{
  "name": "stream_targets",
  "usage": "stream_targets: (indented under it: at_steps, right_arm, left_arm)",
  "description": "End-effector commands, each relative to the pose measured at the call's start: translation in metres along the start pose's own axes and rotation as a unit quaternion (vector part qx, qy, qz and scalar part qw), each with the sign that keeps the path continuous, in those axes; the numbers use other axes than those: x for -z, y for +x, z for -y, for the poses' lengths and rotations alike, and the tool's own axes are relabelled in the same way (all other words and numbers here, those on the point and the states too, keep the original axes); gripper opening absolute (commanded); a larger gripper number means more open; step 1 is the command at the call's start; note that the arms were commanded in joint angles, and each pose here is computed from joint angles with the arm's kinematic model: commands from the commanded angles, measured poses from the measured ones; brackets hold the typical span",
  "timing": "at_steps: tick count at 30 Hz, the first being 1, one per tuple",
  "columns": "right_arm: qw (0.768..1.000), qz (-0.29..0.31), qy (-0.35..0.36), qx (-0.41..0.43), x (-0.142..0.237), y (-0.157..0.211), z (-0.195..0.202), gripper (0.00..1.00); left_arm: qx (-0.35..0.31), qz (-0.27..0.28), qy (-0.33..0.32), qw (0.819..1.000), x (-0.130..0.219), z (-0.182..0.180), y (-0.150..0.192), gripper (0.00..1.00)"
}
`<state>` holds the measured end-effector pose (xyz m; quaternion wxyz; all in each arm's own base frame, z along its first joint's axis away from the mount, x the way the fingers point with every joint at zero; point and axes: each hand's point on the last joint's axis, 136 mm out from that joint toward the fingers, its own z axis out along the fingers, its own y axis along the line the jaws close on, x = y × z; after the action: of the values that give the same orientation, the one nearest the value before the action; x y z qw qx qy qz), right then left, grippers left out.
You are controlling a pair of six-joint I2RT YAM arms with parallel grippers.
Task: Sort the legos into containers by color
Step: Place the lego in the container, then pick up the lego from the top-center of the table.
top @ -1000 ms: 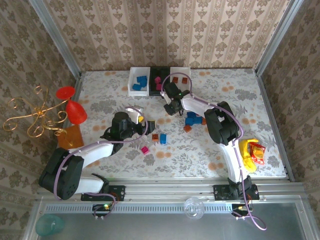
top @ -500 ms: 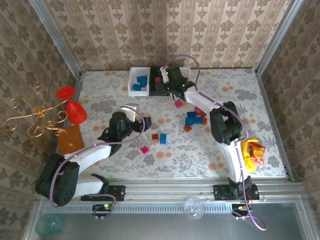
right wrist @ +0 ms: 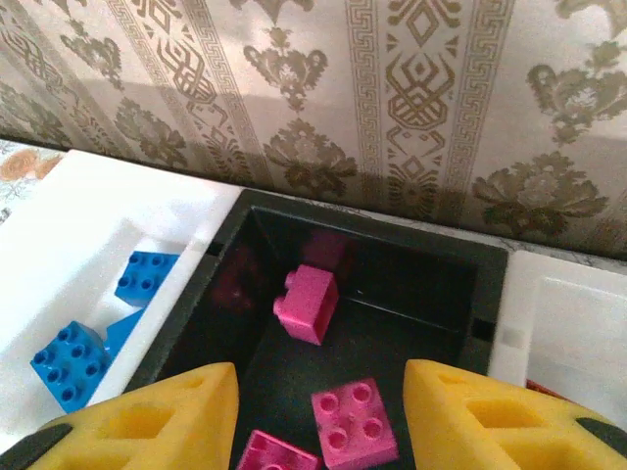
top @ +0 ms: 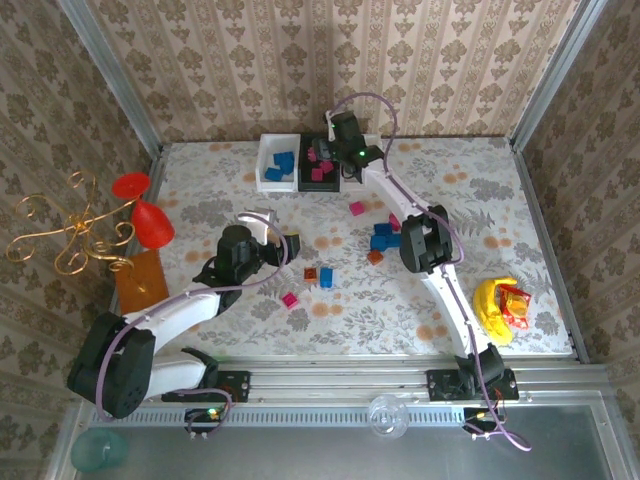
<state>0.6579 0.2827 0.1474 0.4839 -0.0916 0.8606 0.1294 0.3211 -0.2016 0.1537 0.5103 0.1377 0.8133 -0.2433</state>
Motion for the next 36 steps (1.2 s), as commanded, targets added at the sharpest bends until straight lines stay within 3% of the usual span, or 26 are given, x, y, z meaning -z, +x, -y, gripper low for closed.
stream_targets:
  at_steps: [1,6,13,17,24,36]
  right_arm:
    - [1.0,0.014,-0.024,0.011,0.051,-0.034,-0.017,0.53]
    - [0.999,0.014,-0.033,0.024,0.105,0.004,-0.017,0.59]
    - [0.992,-0.101,0.028,0.074,0.149,0.103,0.021,0.64]
    - [0.979,-0.164,0.058,0.108,0.141,0.132,0.036,0.67]
    - [0.964,-0.221,0.066,0.135,0.11,0.151,0.046,0.68]
    - [0.951,-0.281,0.042,0.122,0.088,0.178,0.047,0.66]
  left_arm:
    - [-0.007,0.009,0.023,1.0,0.004,0.008,-0.005,0.84]
    - [-0.01,0.009,0.065,0.998,0.002,0.024,-0.007,0.84]
    - [-0.01,-0.003,0.116,0.993,-0.007,0.046,-0.001,0.83]
    - [-0.01,-0.01,0.124,0.992,-0.011,0.052,0.003,0.83]
    - [-0.015,-0.035,0.124,0.992,-0.023,0.056,0.012,0.83]
    - [-0.015,-0.031,0.094,0.995,-0.033,0.048,0.019,0.84]
